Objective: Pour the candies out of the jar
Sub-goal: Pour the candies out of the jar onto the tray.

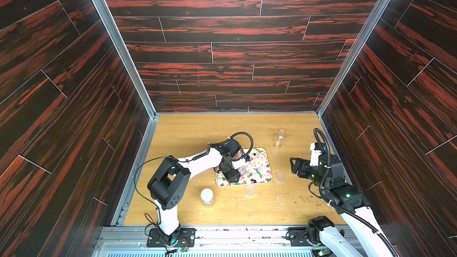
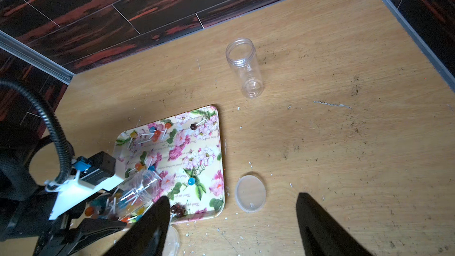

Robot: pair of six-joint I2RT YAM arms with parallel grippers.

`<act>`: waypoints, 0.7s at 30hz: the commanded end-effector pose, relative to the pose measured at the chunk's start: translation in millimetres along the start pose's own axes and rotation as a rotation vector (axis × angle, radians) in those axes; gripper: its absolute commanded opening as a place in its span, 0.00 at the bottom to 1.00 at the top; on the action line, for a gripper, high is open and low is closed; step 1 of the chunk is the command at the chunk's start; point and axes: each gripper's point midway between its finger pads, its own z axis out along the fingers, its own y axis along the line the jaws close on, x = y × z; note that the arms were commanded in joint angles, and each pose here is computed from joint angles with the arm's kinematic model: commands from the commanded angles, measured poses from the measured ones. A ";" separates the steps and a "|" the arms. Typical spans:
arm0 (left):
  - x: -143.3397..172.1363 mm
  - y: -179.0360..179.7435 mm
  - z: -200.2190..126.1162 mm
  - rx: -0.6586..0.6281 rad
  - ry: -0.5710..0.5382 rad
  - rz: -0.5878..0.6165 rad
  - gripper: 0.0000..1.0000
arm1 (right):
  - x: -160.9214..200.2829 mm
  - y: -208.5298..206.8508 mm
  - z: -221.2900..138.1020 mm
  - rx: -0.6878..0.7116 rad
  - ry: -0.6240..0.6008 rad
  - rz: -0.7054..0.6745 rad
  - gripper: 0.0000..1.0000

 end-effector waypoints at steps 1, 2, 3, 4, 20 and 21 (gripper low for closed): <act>7.9 5.7 -8.9 -0.031 0.065 0.028 0.57 | 10.6 -1.6 2.8 -0.010 0.023 0.030 0.83; 7.3 5.7 -10.0 -0.030 0.066 0.032 0.58 | 11.4 -2.2 3.3 -0.008 0.024 0.030 0.83; 7.5 6.9 -11.1 -0.036 0.076 0.035 0.59 | 12.9 -2.7 3.7 -0.006 0.029 0.030 0.83; 9.5 8.4 -12.5 -0.045 0.095 0.038 0.59 | 13.1 -2.6 3.6 -0.006 0.032 0.033 0.83; 19.1 30.2 -28.2 -0.166 0.295 0.107 0.58 | 29.0 0.9 0.2 -0.054 0.064 0.050 0.83; 18.2 30.7 -29.8 -0.178 0.310 0.118 0.58 | 29.8 0.6 -0.4 -0.055 0.063 0.050 0.83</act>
